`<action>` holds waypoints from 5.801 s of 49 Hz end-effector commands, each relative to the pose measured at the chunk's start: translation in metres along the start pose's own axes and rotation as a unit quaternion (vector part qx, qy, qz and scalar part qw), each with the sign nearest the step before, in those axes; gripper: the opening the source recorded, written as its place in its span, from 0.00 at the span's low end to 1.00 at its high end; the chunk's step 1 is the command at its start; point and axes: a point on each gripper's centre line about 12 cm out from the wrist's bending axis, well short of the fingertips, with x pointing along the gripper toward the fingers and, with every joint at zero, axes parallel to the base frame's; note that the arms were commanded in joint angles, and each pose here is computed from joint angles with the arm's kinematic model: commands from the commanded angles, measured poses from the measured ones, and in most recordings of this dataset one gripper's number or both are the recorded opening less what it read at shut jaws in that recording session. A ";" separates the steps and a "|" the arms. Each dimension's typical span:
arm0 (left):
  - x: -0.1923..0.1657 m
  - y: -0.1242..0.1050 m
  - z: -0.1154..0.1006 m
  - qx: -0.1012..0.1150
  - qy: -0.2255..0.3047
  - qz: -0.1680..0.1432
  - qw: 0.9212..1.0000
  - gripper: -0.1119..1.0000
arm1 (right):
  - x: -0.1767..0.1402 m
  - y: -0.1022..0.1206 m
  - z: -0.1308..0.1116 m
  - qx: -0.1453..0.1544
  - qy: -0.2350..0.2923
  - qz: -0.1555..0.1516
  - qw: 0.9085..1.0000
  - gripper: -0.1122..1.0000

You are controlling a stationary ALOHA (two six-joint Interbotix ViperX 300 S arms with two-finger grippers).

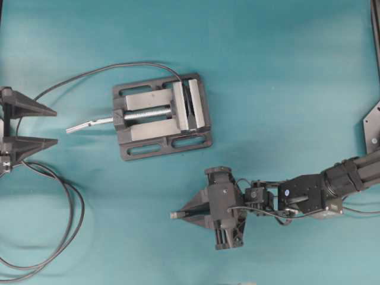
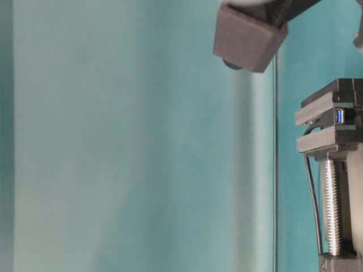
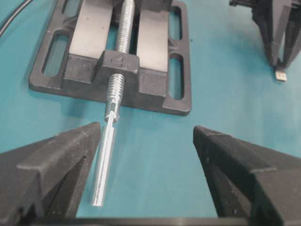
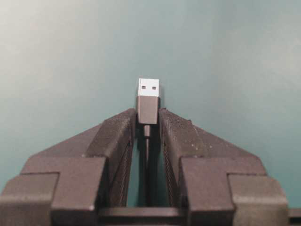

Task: Insert the USB cable into the fixed female connector.
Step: 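Swing the right gripper with the USB plug toward the vise port, then align the USB plug with the blue port between the vise jaws, then push the USB plug forward into the blue port with the right gripper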

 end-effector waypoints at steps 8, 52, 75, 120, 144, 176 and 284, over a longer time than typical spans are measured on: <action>0.001 -0.001 0.004 -0.003 -0.006 0.000 1.000 0.98 | -0.006 -0.008 0.013 0.061 -0.032 -0.091 0.993 0.28; 0.001 -0.001 0.004 -0.003 -0.006 0.000 1.000 0.98 | -0.006 0.002 0.022 0.148 -0.103 -0.395 0.901 0.28; 0.001 0.000 0.004 -0.003 -0.006 0.001 1.000 0.98 | -0.003 0.003 0.027 0.192 -0.122 -0.491 0.841 0.28; 0.001 -0.001 0.004 -0.003 -0.006 0.000 1.000 0.98 | -0.001 -0.002 0.044 0.222 -0.145 -0.549 0.793 0.28; 0.001 -0.001 0.004 -0.003 -0.005 0.000 1.000 0.98 | 0.003 -0.009 0.055 0.256 -0.133 -0.566 0.773 0.28; 0.001 -0.001 0.004 -0.003 -0.006 0.000 1.000 0.98 | 0.002 -0.022 0.062 0.260 -0.127 -0.577 0.764 0.28; 0.001 -0.001 0.004 -0.003 -0.006 0.000 1.000 0.98 | 0.004 -0.057 0.084 0.274 -0.110 -0.591 0.751 0.28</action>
